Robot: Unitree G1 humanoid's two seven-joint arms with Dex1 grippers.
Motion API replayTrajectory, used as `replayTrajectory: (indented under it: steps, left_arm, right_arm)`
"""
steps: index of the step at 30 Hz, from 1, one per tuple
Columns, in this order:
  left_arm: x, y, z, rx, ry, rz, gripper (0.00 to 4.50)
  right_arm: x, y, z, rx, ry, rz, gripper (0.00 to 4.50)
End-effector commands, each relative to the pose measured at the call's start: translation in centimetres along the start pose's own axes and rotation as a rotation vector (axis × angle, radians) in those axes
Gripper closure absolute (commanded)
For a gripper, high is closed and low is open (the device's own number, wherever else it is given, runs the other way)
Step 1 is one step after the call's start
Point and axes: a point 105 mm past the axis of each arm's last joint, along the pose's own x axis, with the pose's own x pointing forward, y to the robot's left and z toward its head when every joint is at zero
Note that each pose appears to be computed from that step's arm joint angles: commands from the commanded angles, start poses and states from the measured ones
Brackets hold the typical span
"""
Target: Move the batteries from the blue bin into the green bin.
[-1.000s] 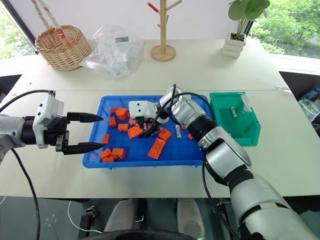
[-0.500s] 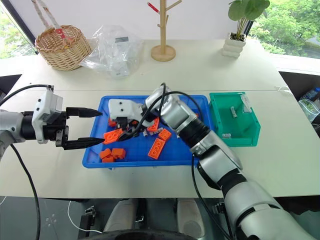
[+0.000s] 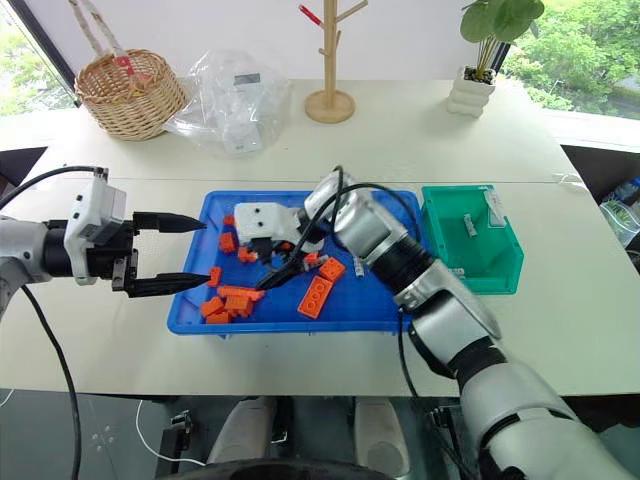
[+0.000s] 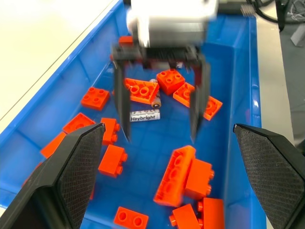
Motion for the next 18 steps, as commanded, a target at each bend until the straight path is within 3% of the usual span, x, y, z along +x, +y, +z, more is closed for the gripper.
replayTrajectory:
  steps: [1,18]
  left_arm:
    - [0.0,0.1,0.6,0.039,-0.013,0.004,0.0]
    - [0.0,0.2,1.3,0.035,-0.037,0.022,0.0]
  right_arm:
    - [-0.7,-0.7,-0.9,-0.044,0.03,-0.011,0.66]
    - [0.7,-2.2,-3.7,0.0,-0.003,-0.083,0.66]
